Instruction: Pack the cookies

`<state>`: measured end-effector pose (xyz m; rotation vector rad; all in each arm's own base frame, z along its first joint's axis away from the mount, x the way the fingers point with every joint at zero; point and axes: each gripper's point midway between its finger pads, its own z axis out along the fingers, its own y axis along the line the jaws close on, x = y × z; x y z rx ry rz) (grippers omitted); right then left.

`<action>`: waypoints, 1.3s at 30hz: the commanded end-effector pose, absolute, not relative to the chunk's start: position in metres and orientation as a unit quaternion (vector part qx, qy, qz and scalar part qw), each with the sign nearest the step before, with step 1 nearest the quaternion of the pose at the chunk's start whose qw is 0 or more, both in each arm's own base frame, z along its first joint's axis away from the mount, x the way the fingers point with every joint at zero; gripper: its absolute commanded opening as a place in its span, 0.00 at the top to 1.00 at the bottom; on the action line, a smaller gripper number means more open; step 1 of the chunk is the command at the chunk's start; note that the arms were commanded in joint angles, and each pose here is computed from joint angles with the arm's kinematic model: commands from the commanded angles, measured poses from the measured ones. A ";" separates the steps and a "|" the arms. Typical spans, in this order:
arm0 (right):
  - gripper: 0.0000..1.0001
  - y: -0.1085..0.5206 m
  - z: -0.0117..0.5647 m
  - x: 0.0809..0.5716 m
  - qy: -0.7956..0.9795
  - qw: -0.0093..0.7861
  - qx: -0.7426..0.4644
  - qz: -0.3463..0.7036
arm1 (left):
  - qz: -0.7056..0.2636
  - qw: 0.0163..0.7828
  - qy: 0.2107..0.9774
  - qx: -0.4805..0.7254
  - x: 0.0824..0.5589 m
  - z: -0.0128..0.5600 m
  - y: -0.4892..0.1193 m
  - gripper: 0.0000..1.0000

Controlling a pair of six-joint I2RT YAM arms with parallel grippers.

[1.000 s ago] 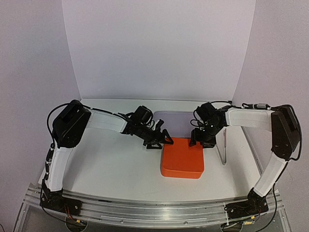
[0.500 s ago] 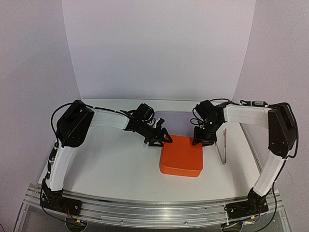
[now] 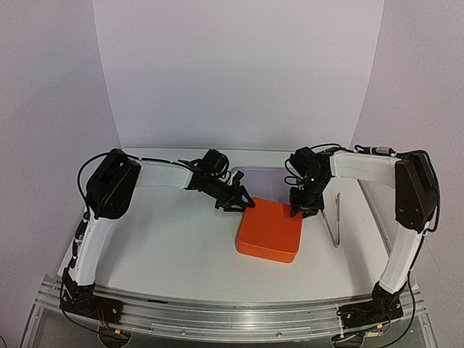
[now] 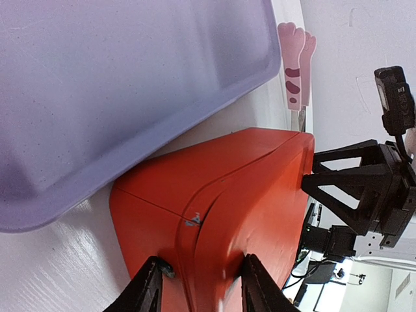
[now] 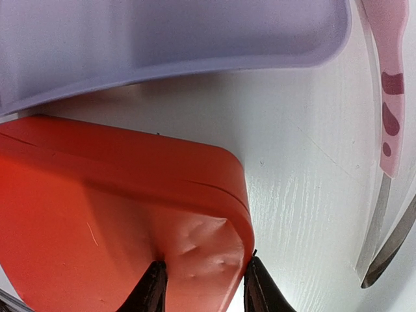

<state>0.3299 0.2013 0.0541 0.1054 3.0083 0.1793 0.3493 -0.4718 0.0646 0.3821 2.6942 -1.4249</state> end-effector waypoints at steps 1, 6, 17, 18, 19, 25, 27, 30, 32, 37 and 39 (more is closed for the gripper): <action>0.69 0.265 -0.010 0.293 0.991 -0.027 -0.020 0.129 | -0.414 -0.064 0.899 0.126 0.278 -0.026 -0.481 0.69; 0.71 0.263 -0.016 0.294 0.992 -0.031 -0.015 0.121 | -0.392 -0.085 0.909 0.114 0.260 -0.041 -0.460 0.75; 0.65 0.274 0.026 0.324 0.988 0.029 -0.028 0.151 | -0.404 0.012 0.905 0.133 0.279 0.035 -0.461 0.64; 0.64 0.274 0.029 0.327 0.987 0.035 -0.028 0.152 | -0.405 0.022 0.904 0.133 0.283 0.040 -0.462 0.63; 0.64 0.275 0.031 0.330 0.987 0.039 -0.027 0.154 | -0.408 0.030 0.903 0.134 0.287 0.046 -0.464 0.63; 0.57 0.272 0.043 0.346 0.983 0.049 -0.029 0.173 | -0.428 0.074 0.891 0.136 0.303 0.083 -0.471 0.51; 0.52 0.272 0.048 0.350 0.982 0.056 -0.034 0.179 | -0.432 0.086 0.887 0.140 0.304 0.094 -0.470 0.42; 0.44 0.270 0.058 0.355 0.980 0.068 -0.042 0.182 | -0.432 0.103 0.884 0.144 0.306 0.110 -0.468 0.30; 0.39 0.263 0.067 0.357 0.980 0.077 -0.037 0.179 | -0.422 0.121 0.887 0.142 0.310 0.119 -0.464 0.20; 0.12 0.225 0.102 0.360 0.980 0.134 -0.007 0.148 | -0.379 0.187 0.899 0.116 0.332 0.149 -0.438 0.00; 0.08 0.206 0.119 0.359 0.977 0.166 0.007 0.134 | -0.344 0.230 0.905 0.095 0.342 0.164 -0.418 0.00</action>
